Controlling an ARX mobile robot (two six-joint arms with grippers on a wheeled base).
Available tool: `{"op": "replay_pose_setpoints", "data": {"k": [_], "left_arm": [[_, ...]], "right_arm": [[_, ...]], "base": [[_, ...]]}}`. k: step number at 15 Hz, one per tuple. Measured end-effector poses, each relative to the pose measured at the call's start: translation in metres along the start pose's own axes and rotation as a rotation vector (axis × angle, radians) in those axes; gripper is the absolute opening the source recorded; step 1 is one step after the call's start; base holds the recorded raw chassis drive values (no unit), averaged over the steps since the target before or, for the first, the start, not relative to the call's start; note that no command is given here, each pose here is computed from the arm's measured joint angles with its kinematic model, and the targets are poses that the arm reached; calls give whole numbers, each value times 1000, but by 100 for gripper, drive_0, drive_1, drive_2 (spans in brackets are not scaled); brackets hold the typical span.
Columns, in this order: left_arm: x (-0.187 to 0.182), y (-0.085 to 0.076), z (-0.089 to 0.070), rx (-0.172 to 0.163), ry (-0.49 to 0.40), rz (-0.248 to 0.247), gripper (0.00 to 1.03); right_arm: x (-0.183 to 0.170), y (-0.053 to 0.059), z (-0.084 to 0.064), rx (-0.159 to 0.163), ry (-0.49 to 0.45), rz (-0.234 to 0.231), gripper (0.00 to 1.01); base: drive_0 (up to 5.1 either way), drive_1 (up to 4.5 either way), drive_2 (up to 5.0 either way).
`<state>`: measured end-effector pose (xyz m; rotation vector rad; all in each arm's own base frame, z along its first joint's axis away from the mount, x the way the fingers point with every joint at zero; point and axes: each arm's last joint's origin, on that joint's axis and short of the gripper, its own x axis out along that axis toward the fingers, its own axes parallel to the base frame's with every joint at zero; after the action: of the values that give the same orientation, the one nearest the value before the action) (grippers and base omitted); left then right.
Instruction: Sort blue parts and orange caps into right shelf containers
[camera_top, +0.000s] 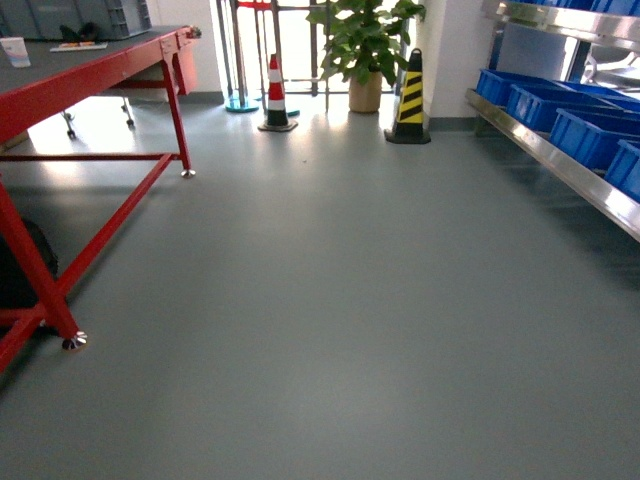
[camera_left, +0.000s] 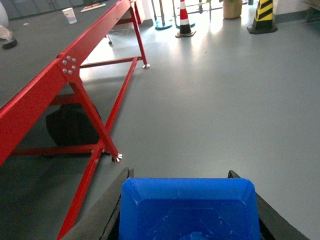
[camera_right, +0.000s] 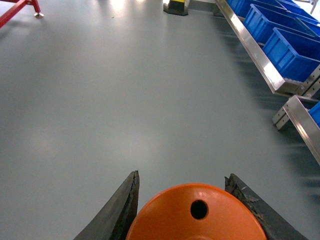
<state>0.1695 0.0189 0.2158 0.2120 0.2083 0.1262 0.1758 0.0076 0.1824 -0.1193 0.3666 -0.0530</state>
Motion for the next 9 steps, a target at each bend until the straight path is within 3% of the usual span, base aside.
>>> {"op": "replay_pose_setpoints", "data": {"k": [9], "left_arm": [[0,0,0,0,-4,0,44]], "right_arm": [[0,0,0,0,-3,-1,44]], "base": [[-1,420,-422]]}}
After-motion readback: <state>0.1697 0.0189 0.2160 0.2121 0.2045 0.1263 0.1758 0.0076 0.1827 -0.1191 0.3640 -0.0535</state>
